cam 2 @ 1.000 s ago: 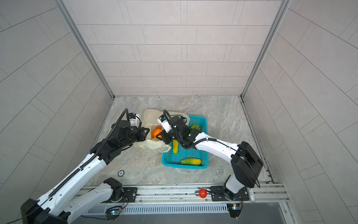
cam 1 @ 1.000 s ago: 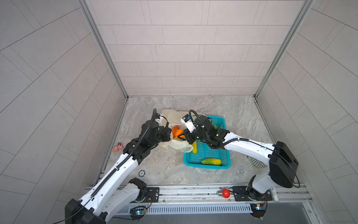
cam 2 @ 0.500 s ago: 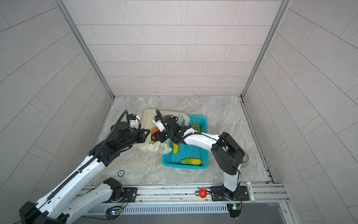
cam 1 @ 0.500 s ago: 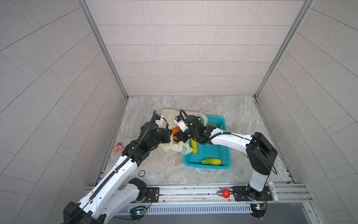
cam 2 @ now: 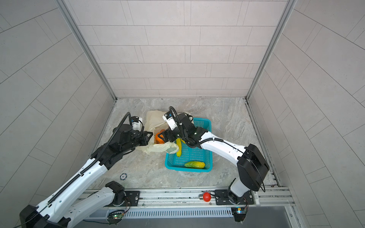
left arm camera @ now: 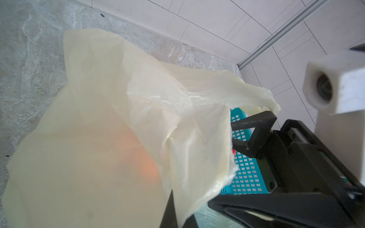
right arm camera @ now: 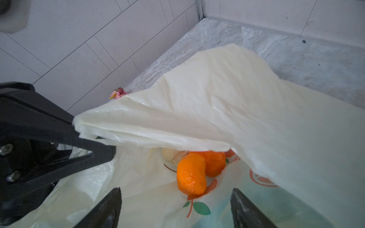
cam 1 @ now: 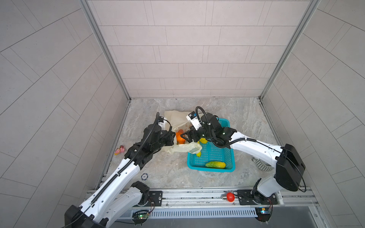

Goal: Place the fruits into the plastic bag
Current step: 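Move the right gripper back over the basket above the red apple, then lower the right gripper and grasp the red apple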

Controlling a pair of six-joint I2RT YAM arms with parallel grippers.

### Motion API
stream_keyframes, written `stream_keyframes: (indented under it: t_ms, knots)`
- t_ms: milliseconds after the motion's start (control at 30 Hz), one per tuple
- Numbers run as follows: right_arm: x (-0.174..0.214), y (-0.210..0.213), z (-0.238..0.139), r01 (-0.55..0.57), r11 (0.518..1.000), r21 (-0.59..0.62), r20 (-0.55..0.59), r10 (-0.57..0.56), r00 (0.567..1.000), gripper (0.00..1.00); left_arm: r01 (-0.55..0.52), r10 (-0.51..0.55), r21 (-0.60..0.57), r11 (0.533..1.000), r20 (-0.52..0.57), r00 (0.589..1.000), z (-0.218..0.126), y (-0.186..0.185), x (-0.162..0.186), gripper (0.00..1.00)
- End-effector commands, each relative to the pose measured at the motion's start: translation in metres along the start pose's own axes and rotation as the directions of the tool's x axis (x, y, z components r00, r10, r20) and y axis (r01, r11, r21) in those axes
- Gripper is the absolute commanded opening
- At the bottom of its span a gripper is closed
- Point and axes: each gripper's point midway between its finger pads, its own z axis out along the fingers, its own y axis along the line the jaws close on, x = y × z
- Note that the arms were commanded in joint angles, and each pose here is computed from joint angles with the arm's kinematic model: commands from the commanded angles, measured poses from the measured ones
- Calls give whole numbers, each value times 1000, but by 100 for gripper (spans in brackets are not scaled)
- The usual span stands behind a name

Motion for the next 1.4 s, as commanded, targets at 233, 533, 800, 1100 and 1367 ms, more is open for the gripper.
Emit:
stream_keyframes:
  t_ms: [233, 533, 800, 1100, 1367]
  knots:
    - [-27, -59, -79, -43, 969, 244, 143, 8, 990, 82, -6, 7, -55, 998, 24, 1000, -2, 12, 1, 0]
    - [20, -139, -157, -246, 810, 533, 255, 124, 959, 83, 7, -6, -63, 998, 14, 1000, 7, 14, 1, 0]
    - [85, -163, -132, -147, 763, 629, -57, 234, 971, 80, 0, 1, -62, 998, 23, 1000, 7, 11, -4, 0]
    - [119, -178, -104, -92, 734, 673, -209, 308, 928, 78, -8, 9, -59, 998, 26, 1000, 7, 9, -7, 0]
    - [139, -184, -85, 9, 720, 694, -352, 328, 877, 78, -11, 13, -65, 998, 27, 1000, 6, 9, -8, 0]
